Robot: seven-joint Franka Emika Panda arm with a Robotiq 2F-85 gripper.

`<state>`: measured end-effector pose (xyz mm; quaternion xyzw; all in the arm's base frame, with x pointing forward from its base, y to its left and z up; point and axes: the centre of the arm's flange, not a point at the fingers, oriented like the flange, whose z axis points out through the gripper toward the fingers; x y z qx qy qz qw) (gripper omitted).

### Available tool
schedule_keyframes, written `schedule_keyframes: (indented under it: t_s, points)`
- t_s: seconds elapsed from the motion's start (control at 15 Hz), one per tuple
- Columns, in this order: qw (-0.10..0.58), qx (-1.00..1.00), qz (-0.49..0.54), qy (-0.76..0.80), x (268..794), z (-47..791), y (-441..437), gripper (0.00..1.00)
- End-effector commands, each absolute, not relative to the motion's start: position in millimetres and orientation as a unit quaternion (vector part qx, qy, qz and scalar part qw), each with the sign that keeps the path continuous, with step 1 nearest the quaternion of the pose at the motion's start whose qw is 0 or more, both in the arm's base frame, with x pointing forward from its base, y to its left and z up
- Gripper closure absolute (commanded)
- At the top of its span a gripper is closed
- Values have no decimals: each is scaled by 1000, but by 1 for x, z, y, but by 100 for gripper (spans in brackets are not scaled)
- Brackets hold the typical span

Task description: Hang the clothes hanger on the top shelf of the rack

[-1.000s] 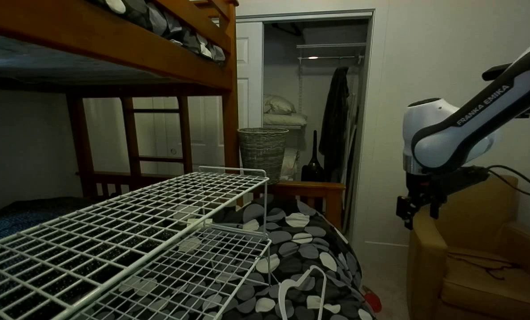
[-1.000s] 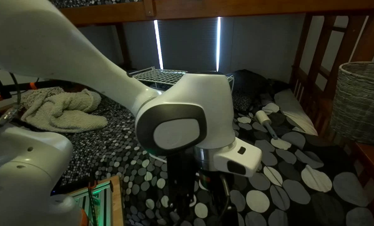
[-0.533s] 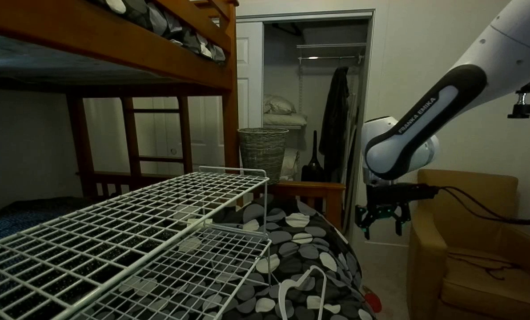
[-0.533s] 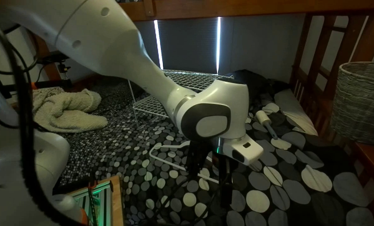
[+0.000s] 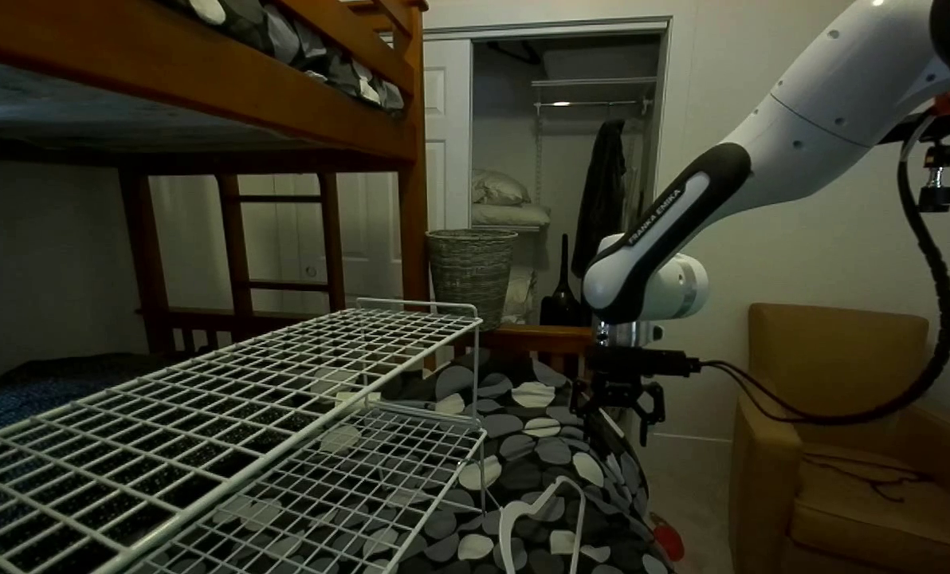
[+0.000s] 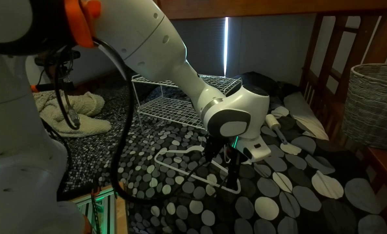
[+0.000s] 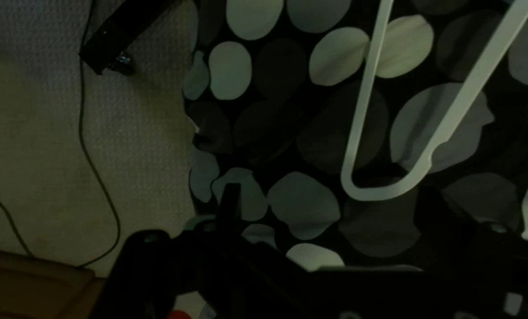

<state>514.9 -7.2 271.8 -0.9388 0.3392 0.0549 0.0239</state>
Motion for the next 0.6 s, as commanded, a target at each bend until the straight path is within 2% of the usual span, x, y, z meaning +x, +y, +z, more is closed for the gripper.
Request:
schedule_keyframes:
  t_s: [0.0, 0.53]
  points:
    - [49, -928, 85, 359, 539, 257, 21, 0]
    - [42, -939, 75, 332, 539, 253, 36, 0]
